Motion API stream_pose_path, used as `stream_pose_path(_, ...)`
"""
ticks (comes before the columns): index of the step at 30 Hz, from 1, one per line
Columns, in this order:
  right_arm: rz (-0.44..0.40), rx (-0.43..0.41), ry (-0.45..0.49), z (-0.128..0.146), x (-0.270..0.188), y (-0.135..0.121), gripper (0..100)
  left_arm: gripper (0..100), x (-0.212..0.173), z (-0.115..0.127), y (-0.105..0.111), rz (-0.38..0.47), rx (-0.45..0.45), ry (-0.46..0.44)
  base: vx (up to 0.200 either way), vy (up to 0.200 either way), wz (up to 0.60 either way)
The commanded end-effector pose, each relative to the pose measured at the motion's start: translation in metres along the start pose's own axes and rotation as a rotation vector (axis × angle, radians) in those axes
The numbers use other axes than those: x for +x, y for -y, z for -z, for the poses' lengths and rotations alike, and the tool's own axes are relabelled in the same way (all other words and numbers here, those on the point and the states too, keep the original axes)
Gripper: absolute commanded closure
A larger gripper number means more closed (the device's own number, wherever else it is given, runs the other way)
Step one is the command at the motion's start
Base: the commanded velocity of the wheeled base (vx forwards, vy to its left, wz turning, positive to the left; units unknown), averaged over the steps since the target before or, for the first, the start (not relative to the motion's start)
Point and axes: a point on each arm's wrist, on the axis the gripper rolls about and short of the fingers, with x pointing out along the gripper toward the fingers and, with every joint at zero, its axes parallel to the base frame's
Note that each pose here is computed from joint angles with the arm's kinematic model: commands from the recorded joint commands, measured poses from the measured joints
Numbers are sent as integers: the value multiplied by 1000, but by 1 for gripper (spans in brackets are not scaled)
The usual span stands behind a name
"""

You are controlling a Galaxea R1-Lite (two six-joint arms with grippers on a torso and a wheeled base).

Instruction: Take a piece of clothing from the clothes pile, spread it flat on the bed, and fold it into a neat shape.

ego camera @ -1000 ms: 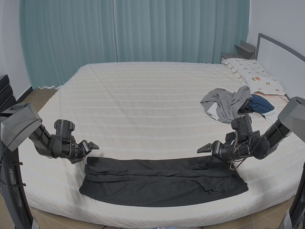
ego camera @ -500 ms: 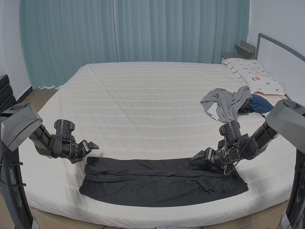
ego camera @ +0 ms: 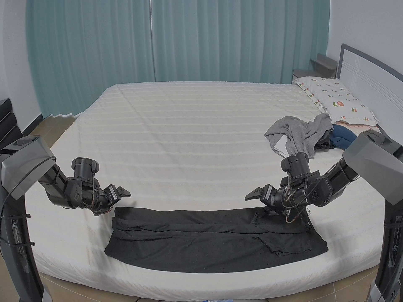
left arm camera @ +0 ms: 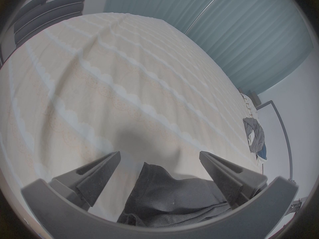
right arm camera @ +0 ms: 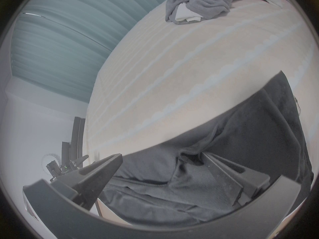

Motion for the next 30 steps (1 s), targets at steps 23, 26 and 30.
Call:
stream_pose_path(23,-112,18,146,-10,2,-11,0,0,1,-1,0,0,-1,3,0,0,0)
stream_pose_path(26,-110,16,184,-22,-12,-6,0,0,1,-1,0,0,-1,3,0,0,0)
stream_pose_path(30,-78,46,221,-37,-26,11,0,0,1,-1,0,0,-2,1,0,0,0)
